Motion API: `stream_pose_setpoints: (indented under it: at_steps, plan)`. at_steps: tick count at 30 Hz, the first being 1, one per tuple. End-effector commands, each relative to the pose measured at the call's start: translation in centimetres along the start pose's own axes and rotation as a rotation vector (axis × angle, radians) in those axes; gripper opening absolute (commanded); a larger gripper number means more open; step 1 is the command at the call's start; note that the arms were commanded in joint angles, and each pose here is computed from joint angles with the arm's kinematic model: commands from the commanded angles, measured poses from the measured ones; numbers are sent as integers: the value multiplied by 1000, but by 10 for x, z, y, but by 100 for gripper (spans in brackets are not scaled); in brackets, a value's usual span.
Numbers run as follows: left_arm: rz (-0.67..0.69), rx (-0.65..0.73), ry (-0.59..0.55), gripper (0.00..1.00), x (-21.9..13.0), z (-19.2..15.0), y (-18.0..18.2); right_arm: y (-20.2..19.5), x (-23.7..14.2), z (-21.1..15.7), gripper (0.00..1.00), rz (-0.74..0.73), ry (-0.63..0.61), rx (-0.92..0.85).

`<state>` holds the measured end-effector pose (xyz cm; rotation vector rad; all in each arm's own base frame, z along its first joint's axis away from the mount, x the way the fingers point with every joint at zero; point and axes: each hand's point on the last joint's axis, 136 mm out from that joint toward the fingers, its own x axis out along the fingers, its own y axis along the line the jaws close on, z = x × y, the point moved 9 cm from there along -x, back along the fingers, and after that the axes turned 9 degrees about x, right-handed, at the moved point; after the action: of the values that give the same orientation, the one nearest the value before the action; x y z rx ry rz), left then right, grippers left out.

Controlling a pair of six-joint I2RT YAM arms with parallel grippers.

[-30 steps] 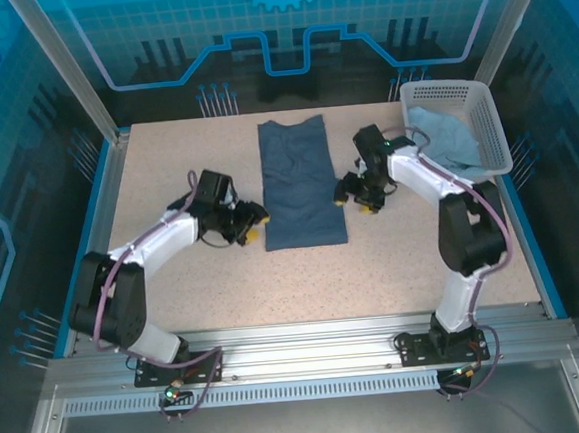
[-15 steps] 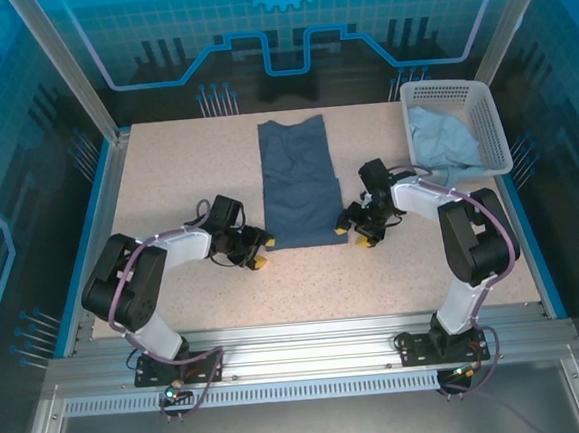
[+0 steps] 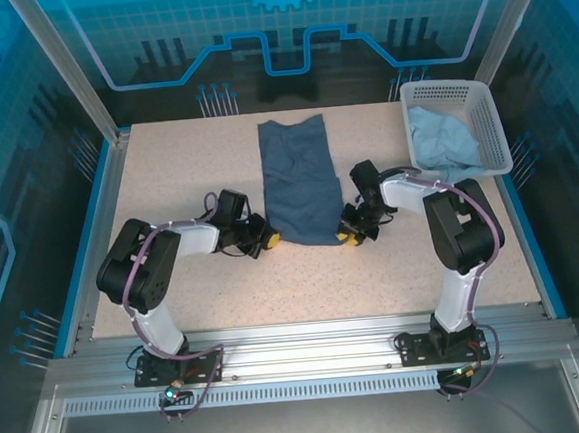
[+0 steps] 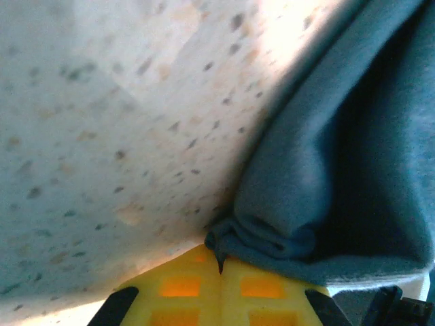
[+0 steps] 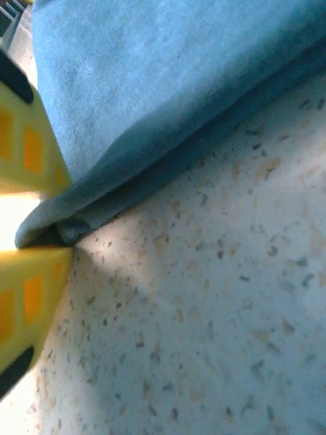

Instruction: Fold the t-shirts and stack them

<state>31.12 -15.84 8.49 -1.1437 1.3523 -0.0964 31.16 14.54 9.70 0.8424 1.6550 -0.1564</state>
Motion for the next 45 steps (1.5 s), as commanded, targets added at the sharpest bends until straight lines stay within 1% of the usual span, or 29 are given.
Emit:
stream_pose_setpoints:
  at_steps: [1,3,4,9,12,15,21,25,27,28,30,33,36,38,40,43,45]
  plan:
    - [-5,45,-51,0,-7,3,-9,20,0,5,10,11,-50,-63]
    - [10,56,-49,0,-15,-3,-9,24,-9,4,2,-11,-88,-88]
    - [20,58,-44,0,-18,-6,-7,25,-13,2,1,-17,-98,-95]
    - [72,76,17,0,-34,-26,8,13,-23,-17,0,-55,-90,-114]
    - [114,85,70,0,-42,-43,22,1,-21,-37,0,-85,-47,-132]
    - [157,112,137,0,-51,-64,36,-12,-18,-63,0,-124,26,-159]
    - [188,140,242,0,-76,-106,64,-36,-20,-114,0,-176,140,-228]
    - [186,165,297,0,-96,-130,73,-50,-30,-138,0,-179,194,-235]
    - [140,197,307,0,-106,-140,71,-52,-39,-148,0,-159,212,-237]
    - [108,220,296,0,-112,-142,67,-52,-44,-152,0,-146,218,-238]
    - [-9,283,230,0,-128,-147,52,-48,-60,-157,0,-110,208,-246]
    - [-132,295,110,0,-148,-146,35,-34,-86,-159,0,-66,154,-262]
    - [-216,317,7,0,-162,-142,10,-14,-110,-152,0,-15,96,-258]
    - [-253,335,-62,0,-170,-136,-12,2,-125,-145,0,21,54,-256]
    - [-284,328,-94,0,-173,-126,-33,17,-138,-136,0,56,17,-251]
    - [-280,316,-137,0,-176,-108,-59,41,-150,-115,0,104,-21,-229]
    - [-278,296,-167,0,-176,-92,-70,55,-153,-101,0,125,-28,-208]
